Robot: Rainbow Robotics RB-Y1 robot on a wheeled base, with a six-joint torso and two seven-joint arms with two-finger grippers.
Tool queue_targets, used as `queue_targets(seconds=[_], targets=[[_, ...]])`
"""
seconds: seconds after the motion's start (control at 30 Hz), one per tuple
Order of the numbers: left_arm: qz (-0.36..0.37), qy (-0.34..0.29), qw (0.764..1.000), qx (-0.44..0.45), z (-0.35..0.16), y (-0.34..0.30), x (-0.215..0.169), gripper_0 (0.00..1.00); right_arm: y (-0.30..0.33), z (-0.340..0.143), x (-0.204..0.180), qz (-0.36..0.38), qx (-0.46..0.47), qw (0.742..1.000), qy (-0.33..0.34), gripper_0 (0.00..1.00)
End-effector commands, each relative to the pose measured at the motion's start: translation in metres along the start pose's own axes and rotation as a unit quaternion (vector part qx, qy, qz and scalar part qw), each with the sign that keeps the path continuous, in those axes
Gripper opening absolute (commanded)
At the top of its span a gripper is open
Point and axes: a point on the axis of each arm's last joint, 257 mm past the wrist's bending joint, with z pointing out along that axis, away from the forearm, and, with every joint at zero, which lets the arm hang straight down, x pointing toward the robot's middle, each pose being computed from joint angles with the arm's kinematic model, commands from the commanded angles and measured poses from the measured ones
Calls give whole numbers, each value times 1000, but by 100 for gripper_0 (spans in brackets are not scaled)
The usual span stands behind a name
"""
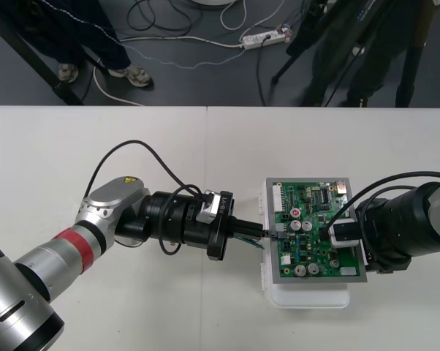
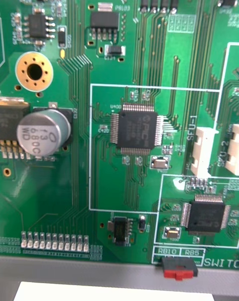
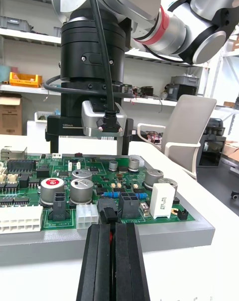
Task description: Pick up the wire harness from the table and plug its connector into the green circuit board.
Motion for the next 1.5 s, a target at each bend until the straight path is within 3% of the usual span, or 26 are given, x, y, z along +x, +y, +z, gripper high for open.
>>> queue_targets(seconds=[0.03,1.5], targets=[[64,-26,997,17,44,0,-22,0,-8,-6,-18,-5,8,1000,-15,100],[74,-28,997,-9,76,7,-22,0,-6,-7,-22,-6,7,1000,-21,100]])
